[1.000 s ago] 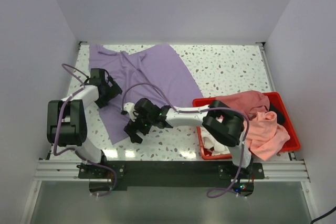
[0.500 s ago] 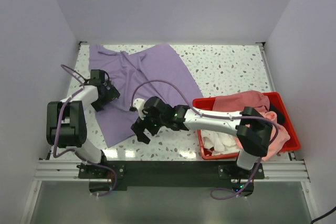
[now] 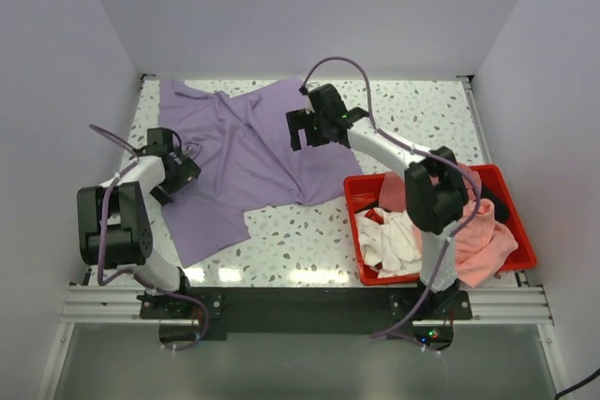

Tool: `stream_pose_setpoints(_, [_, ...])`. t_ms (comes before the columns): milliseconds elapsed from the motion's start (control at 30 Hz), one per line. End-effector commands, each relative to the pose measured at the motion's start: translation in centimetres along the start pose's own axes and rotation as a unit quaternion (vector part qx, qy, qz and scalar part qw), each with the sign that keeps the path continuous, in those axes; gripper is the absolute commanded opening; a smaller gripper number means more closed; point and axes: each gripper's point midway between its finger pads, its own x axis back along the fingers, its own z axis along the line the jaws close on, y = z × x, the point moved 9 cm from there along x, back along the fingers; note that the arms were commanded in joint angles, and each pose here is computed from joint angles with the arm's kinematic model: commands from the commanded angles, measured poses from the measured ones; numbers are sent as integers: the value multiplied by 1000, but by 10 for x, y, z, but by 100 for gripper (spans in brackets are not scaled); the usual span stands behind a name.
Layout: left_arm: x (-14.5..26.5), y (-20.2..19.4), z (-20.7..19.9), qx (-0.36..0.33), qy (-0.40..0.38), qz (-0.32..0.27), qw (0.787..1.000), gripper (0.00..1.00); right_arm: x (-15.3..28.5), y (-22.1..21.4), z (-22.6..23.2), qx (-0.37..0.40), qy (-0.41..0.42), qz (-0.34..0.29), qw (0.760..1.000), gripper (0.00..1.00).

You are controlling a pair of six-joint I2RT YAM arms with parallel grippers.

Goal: Fold and stack the t-shirts
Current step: Flatten the tshirt out

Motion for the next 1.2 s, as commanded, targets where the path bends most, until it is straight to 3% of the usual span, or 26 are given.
stream_pose_setpoints(0, [-5,-9,22,32,42,15,998,100,-27,9,-17,-27,-34,44,998,99])
stream_pose_setpoints(233, [-5,-6,46,80,78,8,994,100,-66,8,-35,-17,-69,61,996,99])
stream_pose_setpoints(467, [5,12,55,121,77,-17,989,100,-67,-48,-37,-44,-37,111,992,99])
stream_pose_setpoints(733, [16,37,54,161,27,-23,986,100,-36,-99,-3,-54,30,156,986,99])
stream_pose_setpoints(867, [33,51,46,161,-8,-56,985,100,-13,-123,21,-40,30,166,985,99])
stream_pose_setpoints(1033, [46,70,30,152,-61,-75,984,100,6,-106,29,-28,-14,138,990,99])
stream_pose_setpoints(1167, [51,84,3,118,-101,-92,983,100,13,-58,28,-1,-78,87,993,99])
